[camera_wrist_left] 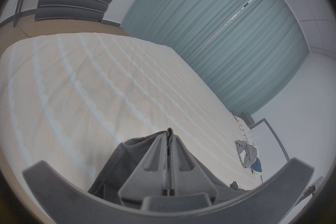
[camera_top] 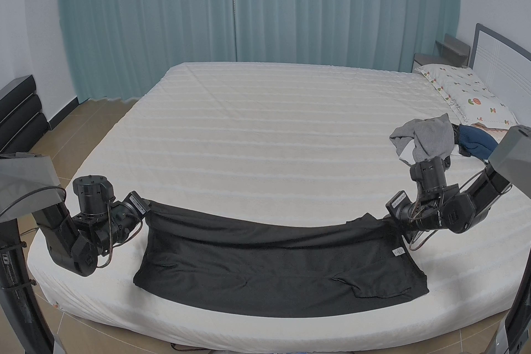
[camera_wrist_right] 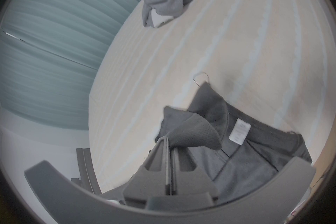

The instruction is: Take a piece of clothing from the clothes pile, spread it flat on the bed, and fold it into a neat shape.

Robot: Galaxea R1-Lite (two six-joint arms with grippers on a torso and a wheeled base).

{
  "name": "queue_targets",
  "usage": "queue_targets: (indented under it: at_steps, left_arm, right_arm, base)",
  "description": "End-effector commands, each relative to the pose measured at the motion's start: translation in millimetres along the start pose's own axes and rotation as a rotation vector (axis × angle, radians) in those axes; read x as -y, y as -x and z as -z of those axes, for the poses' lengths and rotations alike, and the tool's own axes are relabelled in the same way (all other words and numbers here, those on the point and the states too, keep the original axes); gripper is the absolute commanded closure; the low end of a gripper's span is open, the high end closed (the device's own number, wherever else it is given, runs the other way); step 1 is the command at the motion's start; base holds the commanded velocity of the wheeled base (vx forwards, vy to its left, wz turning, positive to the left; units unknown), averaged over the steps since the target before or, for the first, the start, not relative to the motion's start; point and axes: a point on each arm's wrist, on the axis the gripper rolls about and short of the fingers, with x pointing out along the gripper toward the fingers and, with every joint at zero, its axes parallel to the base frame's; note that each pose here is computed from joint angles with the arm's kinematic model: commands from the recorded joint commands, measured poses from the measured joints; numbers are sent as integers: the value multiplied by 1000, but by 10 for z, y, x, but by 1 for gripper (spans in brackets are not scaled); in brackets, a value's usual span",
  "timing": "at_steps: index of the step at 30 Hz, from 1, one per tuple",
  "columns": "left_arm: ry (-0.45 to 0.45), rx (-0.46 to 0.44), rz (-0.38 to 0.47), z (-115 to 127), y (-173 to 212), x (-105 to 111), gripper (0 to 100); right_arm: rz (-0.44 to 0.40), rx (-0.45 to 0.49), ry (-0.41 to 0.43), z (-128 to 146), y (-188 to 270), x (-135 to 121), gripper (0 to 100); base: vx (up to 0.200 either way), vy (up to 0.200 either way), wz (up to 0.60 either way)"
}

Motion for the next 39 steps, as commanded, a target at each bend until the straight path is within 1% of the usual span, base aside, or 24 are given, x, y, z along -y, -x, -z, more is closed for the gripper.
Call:
queue_targets:
  at_steps: [1,4,5,11,16,21,23,26,29,30,31,32,33,35,36,37,39]
  left_arm:
    - [1,44,15,-263,-186,128,100]
    - [5,83,37,-407,-283,186,100]
    - [5,85,37,-416,-305,185,100]
    - [8,83,25,-420,-389,145,100]
    - [3,69,28,-401,-388,146,100]
    - [-16,45,5,-365,-372,114,100]
    - [-33,23,-19,-320,-332,69,100]
    - [-59,11,-31,-297,-269,40,100]
    - [-127,-7,-59,-271,-145,-28,100]
    - [-127,-7,-59,-271,-145,-28,100]
    - [-160,-20,-71,-240,-92,-56,100]
    - [-160,-20,-71,-240,-92,-56,100]
    - [-198,-49,-92,-172,-8,-107,100]
    - [-209,-61,-97,-148,22,-124,100]
    - [-229,-87,-109,-97,66,-164,100]
    - [-234,-91,-114,-88,74,-178,100]
    - [-268,-135,-139,5,124,-251,100]
  right_arm:
    - [-68,49,-4,-248,-26,-318,100]
    - [-77,56,11,-296,-157,-405,100]
    - [-78,57,19,-302,-183,-418,100]
    - [-81,58,30,-330,-332,-466,100]
    - [-92,73,23,-401,-331,-506,100]
    - [-86,68,29,-407,-281,-491,100]
    - [-52,45,55,-358,-222,-424,100]
    - [-36,33,73,-320,-116,-361,100]
    - [-10,4,107,-244,26,-240,100]
    - [-10,4,107,-244,26,-240,100]
    - [8,-8,130,-203,84,-170,100]
    - [8,-8,130,-203,84,-170,100]
    - [38,-32,157,-119,163,-47,100]
    - [49,-44,168,-77,189,-9,100]
    - [69,-73,180,6,217,65,100]
    - [75,-78,182,20,222,84,100]
    - [101,-110,203,112,225,170,100]
  base:
    - [0,0,0]
    - [0,0,0]
    - [0,0,0]
    - [0,0,0]
    - [0,0,0]
    - [0,0,0]
    - [0,0,0]
    - [0,0,0]
    - [0,0,0]
    - [0,0,0]
    - [0,0,0]
    - [0,0,0]
    - [0,0,0]
    - [0,0,0]
    - [0,0,0]
    - [0,0,0]
    - [0,0,0]
